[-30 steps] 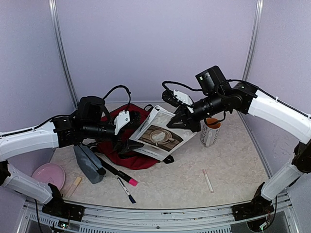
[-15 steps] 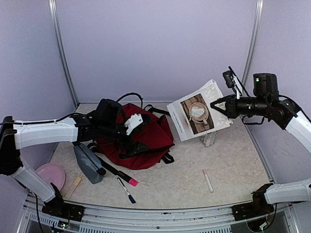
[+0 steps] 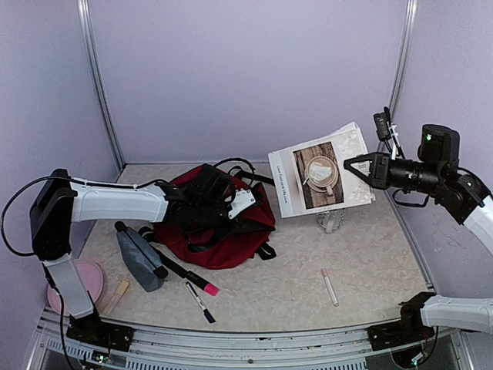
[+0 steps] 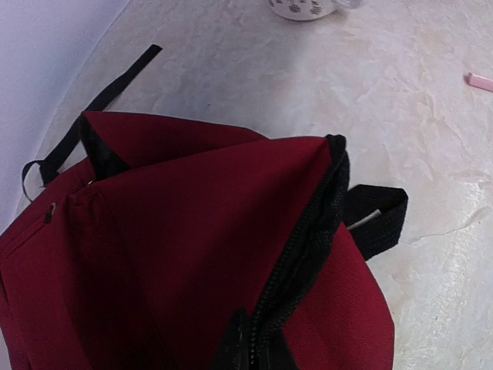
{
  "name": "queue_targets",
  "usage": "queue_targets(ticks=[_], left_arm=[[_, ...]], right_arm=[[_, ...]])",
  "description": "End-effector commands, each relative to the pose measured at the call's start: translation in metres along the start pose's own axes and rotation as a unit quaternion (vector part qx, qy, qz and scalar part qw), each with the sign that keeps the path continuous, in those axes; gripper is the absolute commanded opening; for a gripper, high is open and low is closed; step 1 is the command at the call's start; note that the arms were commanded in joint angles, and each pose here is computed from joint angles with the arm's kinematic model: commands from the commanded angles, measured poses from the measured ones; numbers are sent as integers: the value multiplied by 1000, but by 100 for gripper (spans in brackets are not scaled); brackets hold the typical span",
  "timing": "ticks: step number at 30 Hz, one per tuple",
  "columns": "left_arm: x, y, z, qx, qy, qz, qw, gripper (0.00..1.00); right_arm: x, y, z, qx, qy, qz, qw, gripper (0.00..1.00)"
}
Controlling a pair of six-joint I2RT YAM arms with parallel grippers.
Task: Pack the student bag
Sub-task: Pick up the largest pocket of the bag from the student bag, then place the book in the largest pocket of the bag.
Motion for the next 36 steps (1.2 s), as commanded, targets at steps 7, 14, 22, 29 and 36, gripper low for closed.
queue_targets(ticks=[7, 14, 22, 29, 36], left_arm=[[-49, 129, 96, -248, 125, -137, 951, 0], [-64, 174, 107, -276, 129, -183, 935, 0], [-69, 173, 93, -238, 124, -212, 940, 0], [-65, 169, 64, -177, 60, -216, 958, 0], [-55, 155, 54, -142, 36, -210, 967, 0]], right_arm=[[34, -21, 5, -135, -90, 63, 985, 0], [71, -67, 6, -180, -148, 97, 968, 0], [91, -171, -50, -77, -309, 79, 944, 0], [67, -238, -76, -76, -404, 16, 911, 0], [64, -279, -93, -20, -458, -58, 887, 0]])
Point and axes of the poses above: each gripper's point midway between its finger pads, its own y axis back along the fingers, its own z axis along the line the jaws close on, x = y × z, the point moved 6 cm from there along y, back along the fingers, and after that the axes turned 7 degrees about -y, right-handed, at the moved point
